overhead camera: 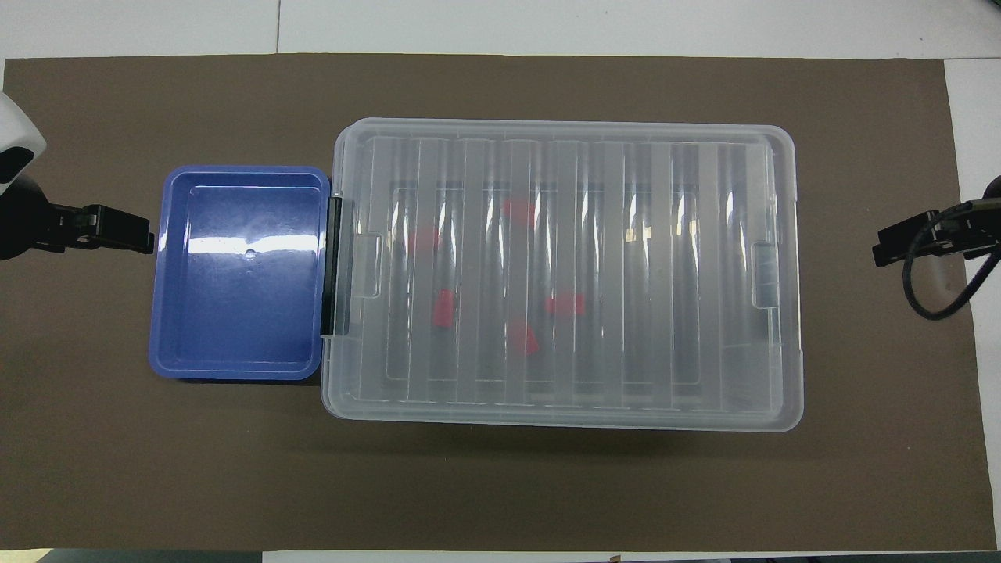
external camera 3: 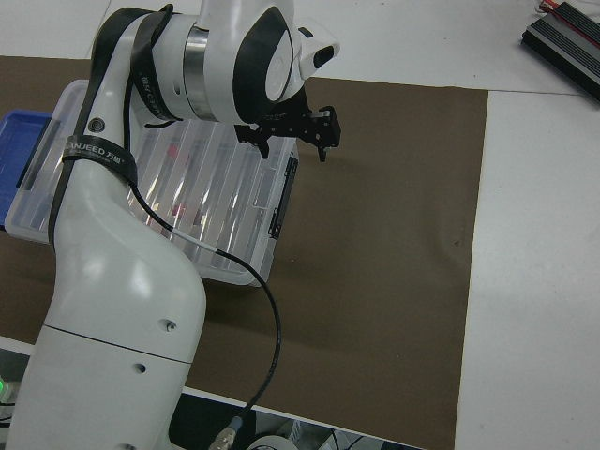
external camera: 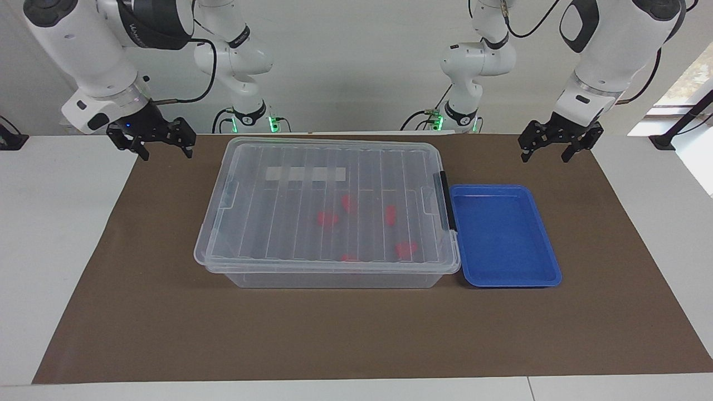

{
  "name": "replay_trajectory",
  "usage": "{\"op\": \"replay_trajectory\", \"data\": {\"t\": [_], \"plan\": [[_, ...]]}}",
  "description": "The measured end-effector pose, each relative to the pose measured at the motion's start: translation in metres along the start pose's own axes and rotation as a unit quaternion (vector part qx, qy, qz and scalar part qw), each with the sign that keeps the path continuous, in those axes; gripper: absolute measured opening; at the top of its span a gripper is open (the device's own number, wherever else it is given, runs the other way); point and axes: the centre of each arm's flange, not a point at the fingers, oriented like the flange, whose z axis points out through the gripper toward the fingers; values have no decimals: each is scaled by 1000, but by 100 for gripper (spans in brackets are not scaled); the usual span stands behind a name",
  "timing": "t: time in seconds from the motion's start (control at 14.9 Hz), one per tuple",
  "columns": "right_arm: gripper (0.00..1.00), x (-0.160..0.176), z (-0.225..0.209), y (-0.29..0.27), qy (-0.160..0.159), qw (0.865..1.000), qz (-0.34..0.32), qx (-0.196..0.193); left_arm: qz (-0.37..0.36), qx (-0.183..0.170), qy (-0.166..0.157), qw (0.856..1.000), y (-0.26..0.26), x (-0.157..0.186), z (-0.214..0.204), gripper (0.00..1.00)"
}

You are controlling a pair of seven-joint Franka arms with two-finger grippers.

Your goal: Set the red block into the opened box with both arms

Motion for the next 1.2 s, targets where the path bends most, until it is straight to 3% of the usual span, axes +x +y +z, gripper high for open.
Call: {"op": "replay_trajectory", "data": {"t": [1.2], "plan": [[100, 0, -2, 4, 4, 1000, 4, 0, 0, 0, 0, 1000, 0, 0, 0, 100]]}}
